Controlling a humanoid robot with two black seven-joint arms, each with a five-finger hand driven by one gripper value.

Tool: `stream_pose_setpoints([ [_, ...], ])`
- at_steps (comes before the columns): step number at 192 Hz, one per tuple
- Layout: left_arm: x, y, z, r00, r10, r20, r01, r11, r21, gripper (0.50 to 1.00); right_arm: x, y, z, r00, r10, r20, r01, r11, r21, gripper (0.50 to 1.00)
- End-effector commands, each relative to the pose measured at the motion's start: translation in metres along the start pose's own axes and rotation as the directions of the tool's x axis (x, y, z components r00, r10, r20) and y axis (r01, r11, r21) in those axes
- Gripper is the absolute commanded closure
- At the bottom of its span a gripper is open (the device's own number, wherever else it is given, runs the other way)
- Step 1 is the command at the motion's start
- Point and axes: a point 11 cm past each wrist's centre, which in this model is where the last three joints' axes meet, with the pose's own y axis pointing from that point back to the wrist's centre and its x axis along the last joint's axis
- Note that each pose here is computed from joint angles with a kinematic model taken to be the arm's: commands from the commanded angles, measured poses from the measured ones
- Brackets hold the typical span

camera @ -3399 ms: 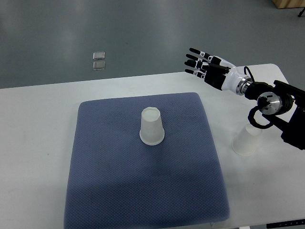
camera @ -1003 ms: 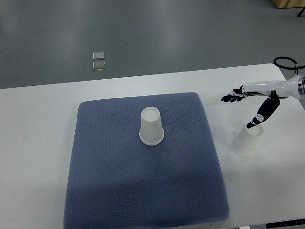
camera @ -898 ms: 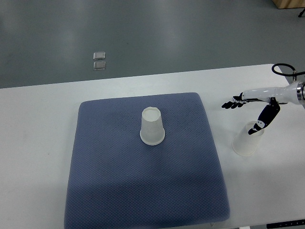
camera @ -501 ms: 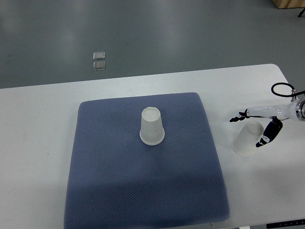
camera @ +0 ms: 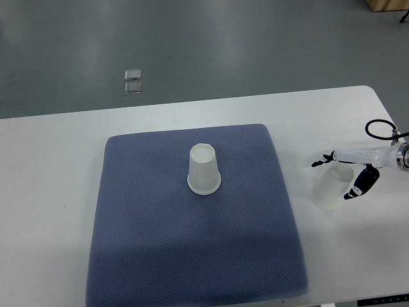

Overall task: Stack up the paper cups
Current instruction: 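Close the right hand fingers around the white cup, then lift the cup with the right hand toward the cup on the pad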

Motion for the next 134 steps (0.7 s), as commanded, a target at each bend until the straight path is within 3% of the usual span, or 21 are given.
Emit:
stream_pose_setpoints([
  [1, 0.000, 0.000, 0.000, 1.000, 0.001, 0.002, -0.001, 1.000, 0.001, 0.500, 0.000, 0.000, 0.002, 1.000, 0.008, -0.002, -0.008, 1.000, -0.005, 0.734],
  [46, 0.001, 0.000, 0.000, 1.000, 0.002, -0.001, -0.002, 1.000, 0.000, 0.500, -0.003, 0.000, 0.003, 1.000, -0.002, -0.007, 0.002, 1.000, -0.007, 0.844],
  [103, 0.000, 0.000, 0.000, 1.000, -0.001, -0.001, 0.001, 1.000, 0.000, 0.500, 0.008, 0.002, 0.000, 1.000, 0.024, -0.006, -0.024, 1.000, 0.005, 0.881],
  [134, 0.000, 0.000, 0.000, 1.000, 0.001, 0.001, -0.001, 1.000, 0.001, 0.500, 0.036, 0.020, 0.004, 0.997, 0.074, -0.021, -0.074, 0.997, 0.012, 0.881],
])
